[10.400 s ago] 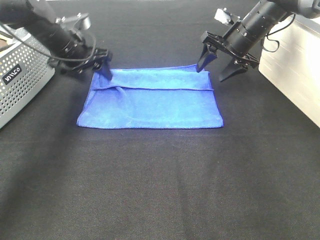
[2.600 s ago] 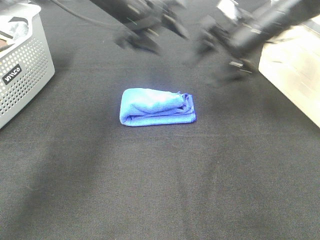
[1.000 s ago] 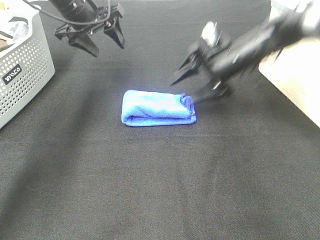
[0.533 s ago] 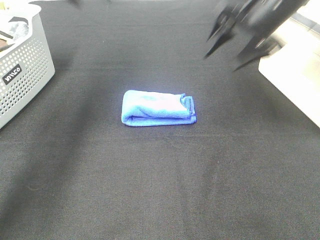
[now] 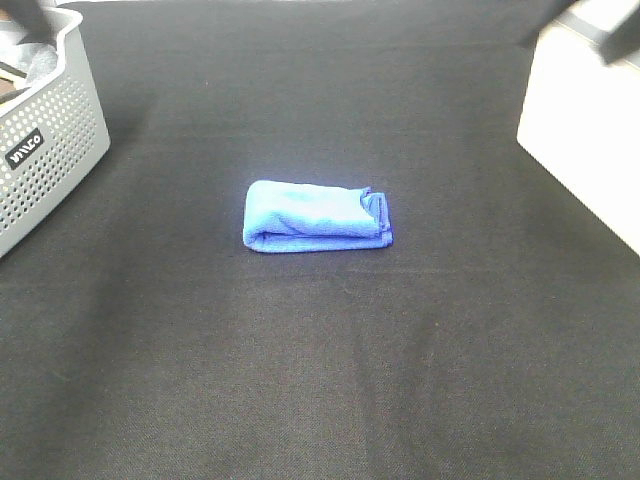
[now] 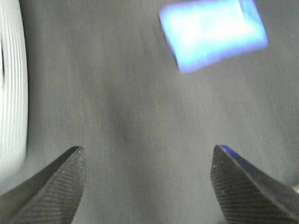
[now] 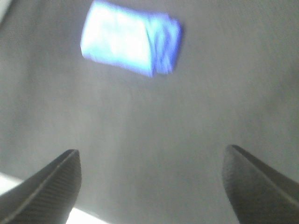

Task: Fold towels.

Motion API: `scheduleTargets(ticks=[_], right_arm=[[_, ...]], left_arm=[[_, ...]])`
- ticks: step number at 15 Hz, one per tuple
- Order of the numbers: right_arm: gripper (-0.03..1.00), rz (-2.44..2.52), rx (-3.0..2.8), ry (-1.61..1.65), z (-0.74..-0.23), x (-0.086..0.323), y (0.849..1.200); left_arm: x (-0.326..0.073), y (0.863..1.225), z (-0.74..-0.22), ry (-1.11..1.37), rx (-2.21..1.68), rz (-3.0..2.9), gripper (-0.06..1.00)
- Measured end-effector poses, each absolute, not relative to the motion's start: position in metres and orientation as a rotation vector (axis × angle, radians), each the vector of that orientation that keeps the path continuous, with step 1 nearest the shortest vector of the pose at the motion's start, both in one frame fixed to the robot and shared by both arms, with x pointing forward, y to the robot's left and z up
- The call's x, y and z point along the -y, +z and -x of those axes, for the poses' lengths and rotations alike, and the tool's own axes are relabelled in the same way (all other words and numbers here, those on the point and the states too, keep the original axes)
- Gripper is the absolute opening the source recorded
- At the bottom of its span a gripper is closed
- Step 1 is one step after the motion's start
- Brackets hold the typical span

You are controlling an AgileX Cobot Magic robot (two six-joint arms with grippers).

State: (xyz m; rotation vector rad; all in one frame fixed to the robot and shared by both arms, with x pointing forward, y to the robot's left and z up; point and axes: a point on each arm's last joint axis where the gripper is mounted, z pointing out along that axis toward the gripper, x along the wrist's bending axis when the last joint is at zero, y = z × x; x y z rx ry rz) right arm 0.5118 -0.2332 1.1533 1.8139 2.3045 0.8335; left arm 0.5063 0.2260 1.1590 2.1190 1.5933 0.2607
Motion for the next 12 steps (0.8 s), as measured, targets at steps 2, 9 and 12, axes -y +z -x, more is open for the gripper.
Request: scheduleTargets(ticks=[2, 9, 12], right_arm=[[0.78, -1.802, -2.297, 0.817, -0.471, 0.24, 1.15], [0.78, -1.677, -2.195, 0.759, -0.335, 0.27, 1.108], [0.78, -1.574, -2.083, 0.8, -0.29, 0.281, 1.09]], left_arm=[[-0.238, 1.157, -0.453, 0.277, -1.581, -2.107, 0.71], [-0.273, 1.102, -0.301, 0.411, -1.472, -2.019, 0.71], [-0.284, 1.075, -0.255, 0.567, -1.341, -1.886, 0.71]])
